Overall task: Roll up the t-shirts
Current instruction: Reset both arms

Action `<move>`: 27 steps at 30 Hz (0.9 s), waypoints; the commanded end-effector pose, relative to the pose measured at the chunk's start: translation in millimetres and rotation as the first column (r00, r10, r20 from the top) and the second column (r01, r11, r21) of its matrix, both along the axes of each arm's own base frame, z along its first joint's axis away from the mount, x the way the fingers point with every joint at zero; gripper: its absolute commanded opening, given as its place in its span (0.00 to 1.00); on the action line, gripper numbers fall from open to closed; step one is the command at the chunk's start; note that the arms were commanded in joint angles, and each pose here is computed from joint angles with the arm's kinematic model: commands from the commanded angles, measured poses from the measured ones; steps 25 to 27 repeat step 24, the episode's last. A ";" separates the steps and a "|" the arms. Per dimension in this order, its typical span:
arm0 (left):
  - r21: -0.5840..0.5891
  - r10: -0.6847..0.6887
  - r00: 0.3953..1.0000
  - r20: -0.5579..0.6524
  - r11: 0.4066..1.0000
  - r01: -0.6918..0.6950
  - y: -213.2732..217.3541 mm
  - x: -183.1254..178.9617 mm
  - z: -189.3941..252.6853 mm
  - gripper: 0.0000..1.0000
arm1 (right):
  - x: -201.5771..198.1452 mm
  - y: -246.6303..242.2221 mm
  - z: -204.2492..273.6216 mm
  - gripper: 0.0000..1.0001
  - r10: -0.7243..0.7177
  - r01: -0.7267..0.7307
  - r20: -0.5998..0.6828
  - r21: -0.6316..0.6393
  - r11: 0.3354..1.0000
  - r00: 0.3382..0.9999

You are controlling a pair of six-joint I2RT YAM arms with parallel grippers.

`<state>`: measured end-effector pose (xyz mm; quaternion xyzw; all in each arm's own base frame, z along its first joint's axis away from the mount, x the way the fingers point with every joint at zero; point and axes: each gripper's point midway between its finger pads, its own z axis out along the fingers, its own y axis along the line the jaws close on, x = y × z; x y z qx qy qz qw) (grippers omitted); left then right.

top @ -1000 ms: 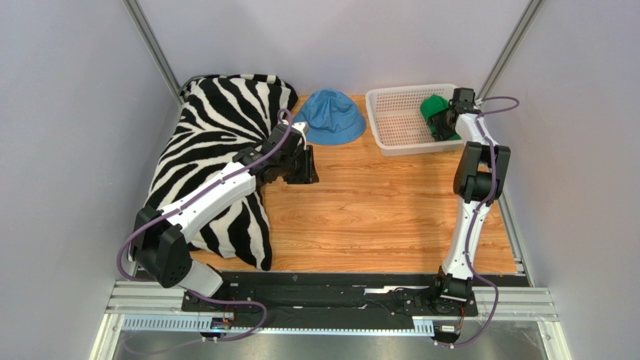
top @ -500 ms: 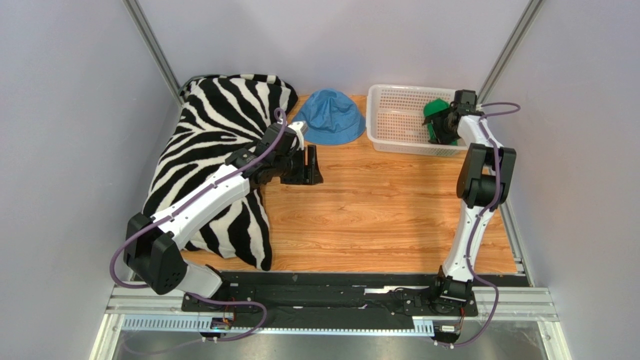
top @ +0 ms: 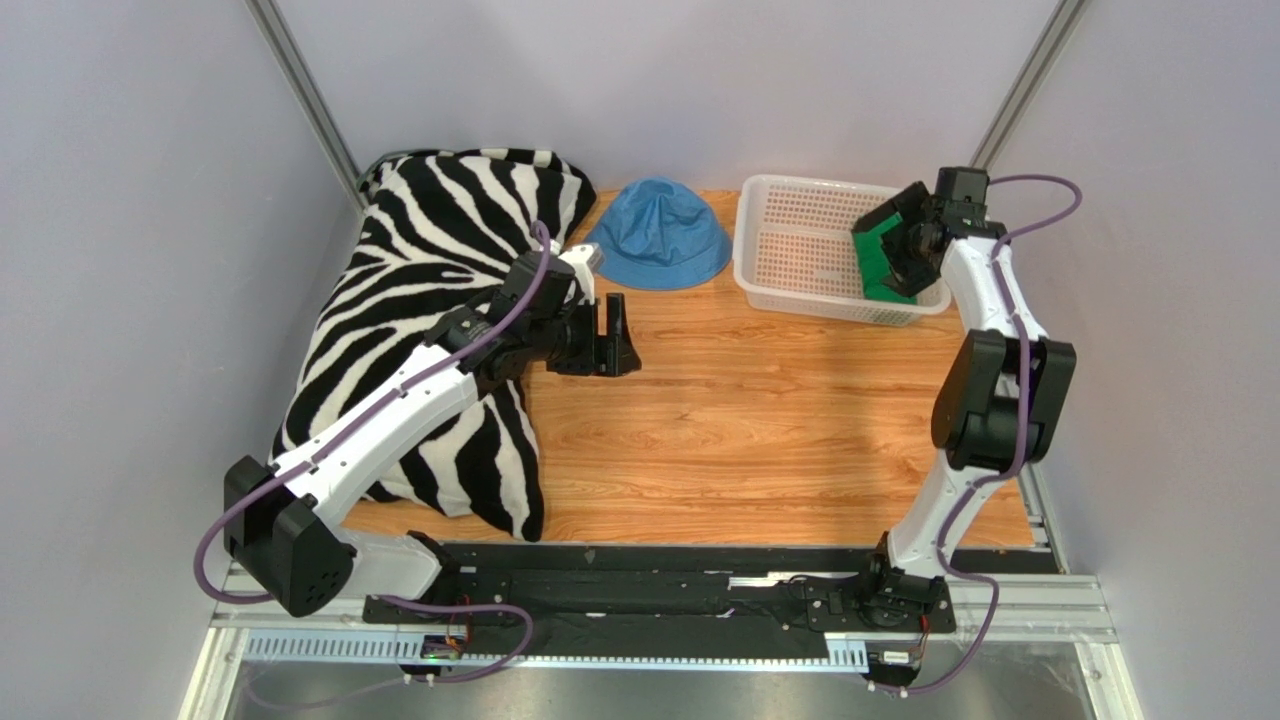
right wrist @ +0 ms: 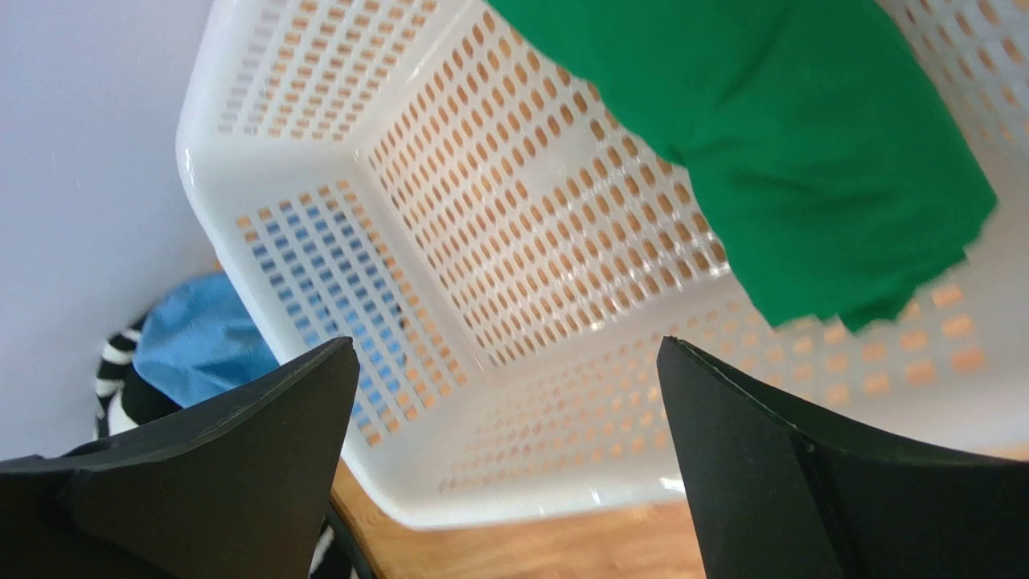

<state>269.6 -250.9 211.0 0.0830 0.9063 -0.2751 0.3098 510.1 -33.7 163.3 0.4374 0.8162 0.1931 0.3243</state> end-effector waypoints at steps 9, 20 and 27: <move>0.050 -0.008 0.999 0.048 0.999 0.005 27.0 -20.4 -2.2 0.80 | -169.8 104.4 55.8 1.00 0.283 -0.251 0.231 -0.157 0.955 0.931; 0.059 0.058 0.992 0.116 0.996 -0.065 52.1 -31.0 -5.2 0.84 | -248.3 120.7 52.5 1.00 0.423 -0.357 0.288 -0.255 0.899 0.860; 0.053 0.069 0.986 0.153 0.996 -0.078 56.0 -29.9 -1.4 0.88 | -248.9 120.9 51.0 1.00 0.442 -0.374 0.274 -0.267 0.888 0.854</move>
